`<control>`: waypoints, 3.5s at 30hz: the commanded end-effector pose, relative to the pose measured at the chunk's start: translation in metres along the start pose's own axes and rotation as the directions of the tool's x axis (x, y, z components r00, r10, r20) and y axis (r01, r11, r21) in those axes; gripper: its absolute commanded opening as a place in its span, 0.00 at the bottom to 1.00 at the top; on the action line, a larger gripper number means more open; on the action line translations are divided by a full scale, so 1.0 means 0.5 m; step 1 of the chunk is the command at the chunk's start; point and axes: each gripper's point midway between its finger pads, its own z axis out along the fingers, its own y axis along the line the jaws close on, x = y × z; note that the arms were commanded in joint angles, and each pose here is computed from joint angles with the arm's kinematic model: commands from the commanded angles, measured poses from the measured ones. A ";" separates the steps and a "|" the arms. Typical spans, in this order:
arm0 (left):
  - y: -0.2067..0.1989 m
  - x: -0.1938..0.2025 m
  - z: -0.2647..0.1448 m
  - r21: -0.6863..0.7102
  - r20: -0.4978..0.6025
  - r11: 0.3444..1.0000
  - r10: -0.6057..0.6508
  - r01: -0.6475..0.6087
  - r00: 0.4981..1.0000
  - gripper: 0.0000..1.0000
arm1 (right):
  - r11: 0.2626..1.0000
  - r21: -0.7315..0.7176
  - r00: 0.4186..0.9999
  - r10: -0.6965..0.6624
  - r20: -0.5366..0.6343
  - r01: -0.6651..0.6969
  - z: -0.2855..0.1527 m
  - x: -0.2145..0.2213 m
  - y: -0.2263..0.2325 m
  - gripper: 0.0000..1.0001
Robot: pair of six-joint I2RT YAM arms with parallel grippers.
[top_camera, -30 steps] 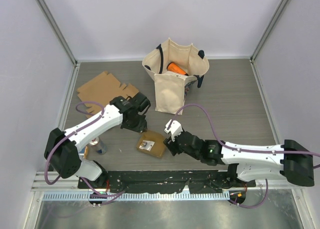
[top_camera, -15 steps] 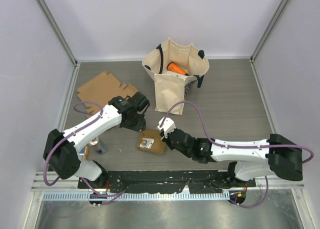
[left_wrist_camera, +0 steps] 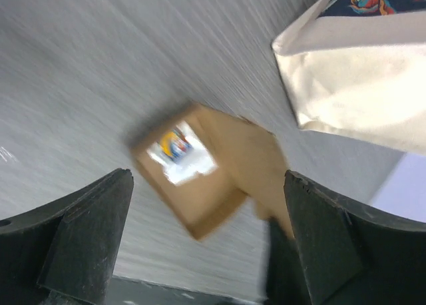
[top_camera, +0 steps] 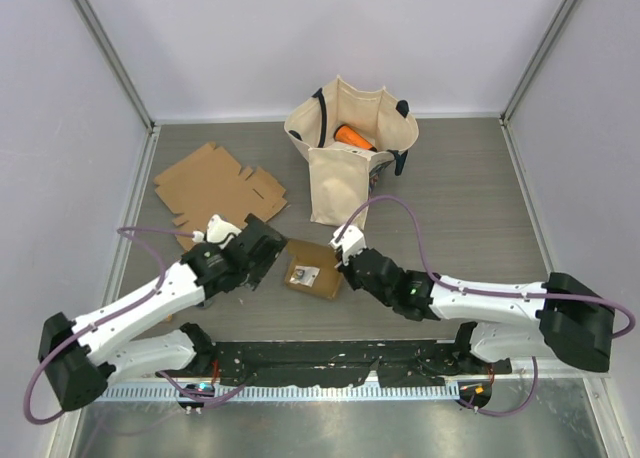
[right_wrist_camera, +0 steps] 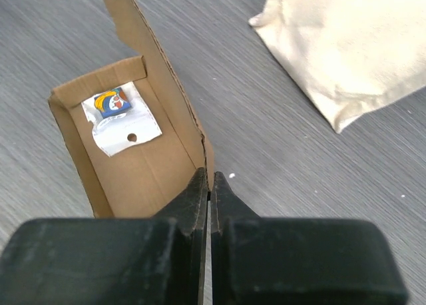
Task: Fold the paper box
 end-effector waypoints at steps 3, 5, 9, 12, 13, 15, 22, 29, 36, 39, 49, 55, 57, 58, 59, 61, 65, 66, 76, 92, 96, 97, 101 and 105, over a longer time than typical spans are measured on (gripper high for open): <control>-0.013 -0.088 0.006 0.184 0.370 0.688 0.613 -0.702 0.698 1.00 | 0.991 -0.086 0.990 0.108 0.090 -0.100 -0.010 -0.037 -0.038 0.01; -0.045 -0.042 -0.014 0.396 0.418 0.558 0.598 -0.730 0.684 1.00 | 0.983 -0.140 0.987 0.136 0.086 -0.123 -0.017 -0.039 -0.031 0.01; -0.059 -0.029 -0.028 0.467 0.566 0.365 0.576 -0.806 0.589 1.00 | 0.974 -0.193 0.992 0.123 0.026 -0.116 -0.024 -0.034 -0.016 0.01; -0.057 -0.016 -0.006 0.415 0.602 0.255 0.643 -0.873 0.474 1.00 | 0.967 -0.233 0.994 0.104 -0.015 -0.105 -0.032 -0.025 -0.008 0.01; -0.070 -0.010 -0.012 0.411 0.613 0.205 0.659 -0.888 0.436 1.00 | 0.965 -0.241 0.994 0.105 -0.013 -0.105 -0.036 -0.027 -0.006 0.01; -0.079 0.029 -0.002 0.465 0.574 0.118 0.714 -0.878 0.400 0.99 | 0.965 -0.236 0.994 0.112 -0.006 -0.111 -0.037 -0.029 -0.010 0.01; -0.061 0.076 0.052 0.513 0.470 0.068 0.812 -0.856 0.347 0.91 | 0.961 -0.249 0.992 0.126 -0.005 -0.123 -0.042 -0.037 -0.020 0.01; -0.059 0.098 0.053 0.586 0.466 -0.001 0.819 -0.810 0.336 0.73 | 0.963 -0.232 0.990 0.141 0.000 -0.137 -0.040 -0.043 -0.032 0.01; -0.061 0.097 0.076 0.568 0.452 0.022 0.827 -0.823 0.334 0.65 | 0.962 -0.236 0.991 0.135 -0.011 -0.134 -0.033 -0.038 -0.033 0.01; -0.054 0.096 0.101 0.543 0.425 0.034 0.851 -0.839 0.310 0.63 | 0.963 -0.235 0.991 0.136 -0.007 -0.134 -0.033 -0.041 -0.035 0.01; -0.060 0.038 0.111 0.475 0.459 0.114 0.814 -0.872 0.357 0.74 | 0.956 -0.258 0.990 0.143 -0.010 -0.141 -0.031 -0.043 -0.033 0.01; -0.063 0.077 0.115 0.582 0.428 0.065 0.823 -0.811 0.373 0.66 | 0.946 -0.289 0.989 0.148 -0.010 -0.144 -0.031 -0.046 -0.028 0.01; -0.060 0.077 0.113 0.590 0.433 0.058 0.819 -0.805 0.376 0.65 | 0.944 -0.297 0.989 0.150 -0.004 -0.144 -0.031 -0.048 -0.027 0.01; -0.064 0.075 0.108 0.591 0.445 0.051 0.812 -0.805 0.378 0.65 | 0.943 -0.299 0.988 0.152 -0.002 -0.146 -0.031 -0.050 -0.027 0.01; -0.062 0.074 0.107 0.592 0.449 0.048 0.810 -0.804 0.379 0.64 | 0.943 -0.296 0.988 0.154 -0.005 -0.148 -0.029 -0.048 -0.029 0.01; -0.062 0.074 0.107 0.594 0.449 0.044 0.810 -0.803 0.377 0.54 | 0.945 -0.292 0.988 0.155 -0.008 -0.150 -0.027 -0.047 -0.031 0.01; -0.061 0.075 0.102 0.601 0.445 0.047 0.810 -0.798 0.382 0.40 | 0.951 -0.269 0.988 0.155 -0.018 -0.154 -0.021 -0.043 -0.038 0.01; -0.060 0.074 0.102 0.598 0.444 0.051 0.810 -0.800 0.384 0.34 | 0.954 -0.255 0.988 0.156 -0.021 -0.156 -0.018 -0.041 -0.042 0.01; -0.062 0.051 0.112 0.553 0.441 0.109 0.802 -0.826 0.402 0.10 | 0.965 -0.172 0.980 0.200 -0.014 -0.199 0.007 -0.051 -0.058 0.01; -0.114 -0.028 0.131 0.358 0.497 0.393 0.688 -0.847 0.529 0.00 | 0.926 0.200 0.947 0.316 0.048 -0.319 0.045 -0.088 -0.118 0.01; -0.125 -0.059 0.124 0.273 0.549 0.508 0.615 -0.817 0.565 0.00 | 0.805 0.382 0.889 0.436 0.138 -0.454 0.043 -0.120 -0.154 0.01; -0.131 -0.061 0.121 0.268 0.556 0.524 0.601 -0.809 0.574 0.00 | 0.763 0.410 0.862 0.483 0.153 -0.500 0.040 -0.110 -0.147 0.01; -0.140 -0.051 0.115 0.243 0.587 0.546 0.576 -0.802 0.570 0.00 | 0.675 0.510 0.842 0.481 0.244 -0.533 0.040 -0.107 -0.152 0.01; -0.130 -0.052 0.118 0.180 0.630 0.570 0.559 -0.802 0.538 0.00 | 0.601 0.595 0.844 0.426 0.325 -0.533 0.034 -0.086 -0.177 0.01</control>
